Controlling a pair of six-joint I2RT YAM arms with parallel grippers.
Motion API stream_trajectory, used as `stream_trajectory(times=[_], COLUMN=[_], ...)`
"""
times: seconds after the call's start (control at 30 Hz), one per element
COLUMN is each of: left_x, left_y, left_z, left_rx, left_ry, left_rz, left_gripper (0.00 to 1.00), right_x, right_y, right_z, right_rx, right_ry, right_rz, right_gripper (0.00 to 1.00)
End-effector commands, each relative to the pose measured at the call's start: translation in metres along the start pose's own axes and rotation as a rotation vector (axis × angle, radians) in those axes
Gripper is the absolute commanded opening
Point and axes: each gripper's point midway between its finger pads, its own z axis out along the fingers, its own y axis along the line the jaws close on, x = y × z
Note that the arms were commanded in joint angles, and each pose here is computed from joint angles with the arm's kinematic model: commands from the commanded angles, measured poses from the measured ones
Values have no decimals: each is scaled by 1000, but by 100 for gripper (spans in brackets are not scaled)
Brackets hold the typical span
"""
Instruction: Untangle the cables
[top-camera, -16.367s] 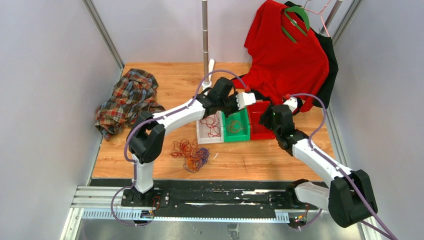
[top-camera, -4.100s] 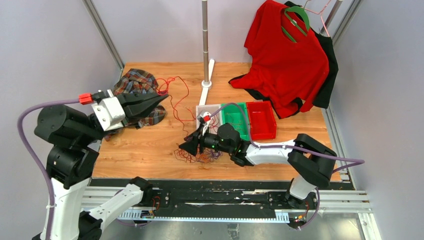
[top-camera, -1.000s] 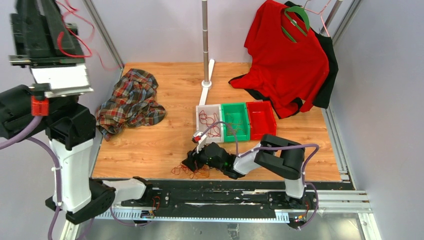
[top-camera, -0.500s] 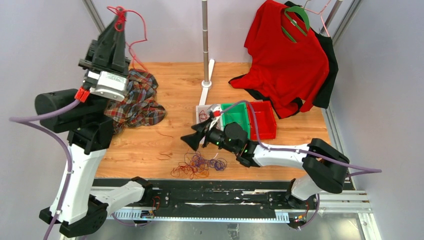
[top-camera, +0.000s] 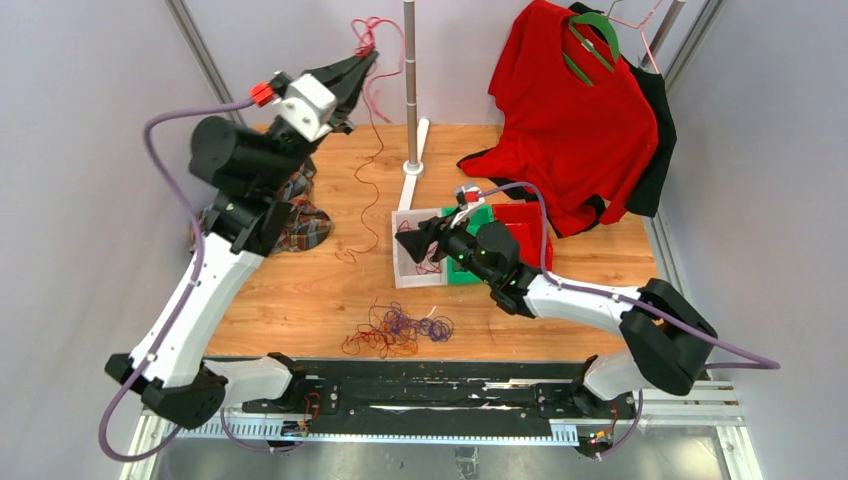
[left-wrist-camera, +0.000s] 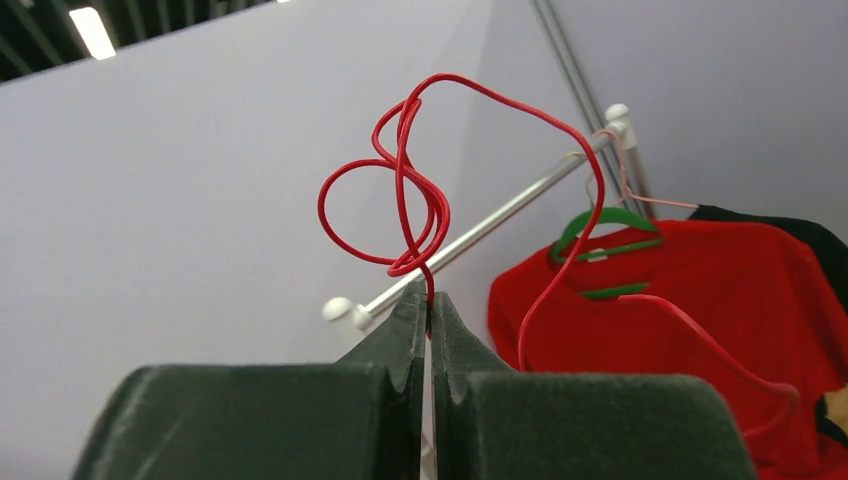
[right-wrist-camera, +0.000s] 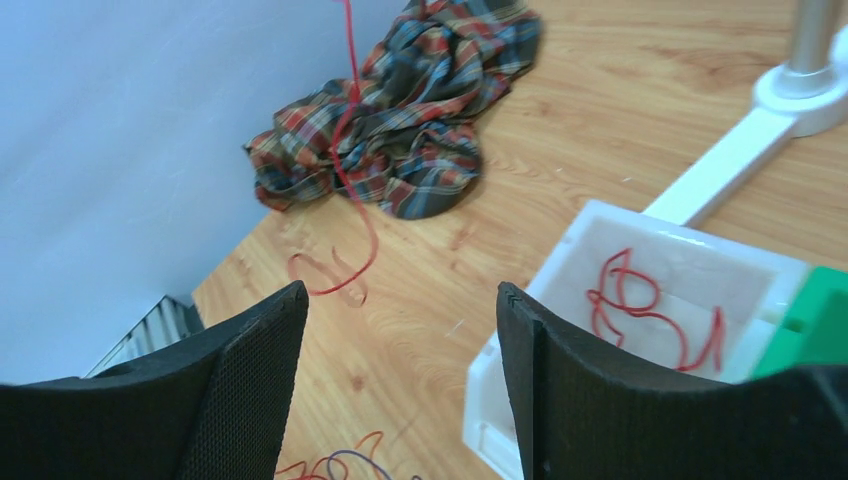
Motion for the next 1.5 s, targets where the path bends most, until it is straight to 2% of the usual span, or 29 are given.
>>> stream_trajectory(times=[0.0, 0.4, 0.63, 0.93, 1.1, 1.27, 1.47], left_x=[-3, 16, 26, 76, 52, 13, -23], left_y=[-15, -22, -27, -56, -29, -10, 10], left_z=[17, 39, 46, 23, 31, 40, 48], left_rx=[39, 41, 54, 99, 11, -22, -64], left_ry=[-26, -7, 4, 117, 70, -23, -103], left_rz=[-59, -49, -56, -62, -16, 7, 11], left_gripper=[0, 1, 0, 0, 0, 0, 0], right_x=[-15, 0, 10, 11, 17, 14, 14], right_y=[-35, -104, -114, -123, -123, -116, -115], right_z=[-12, -31, -30, -41, -41, -36, -38], right_rx=[122, 320, 333, 356, 345, 311, 310], right_ry=[-33, 55, 77, 73, 89, 85, 84], right_rz=[-3, -15, -5, -5, 0, 11, 11], right_gripper=[69, 67, 65, 64, 62, 55, 55])
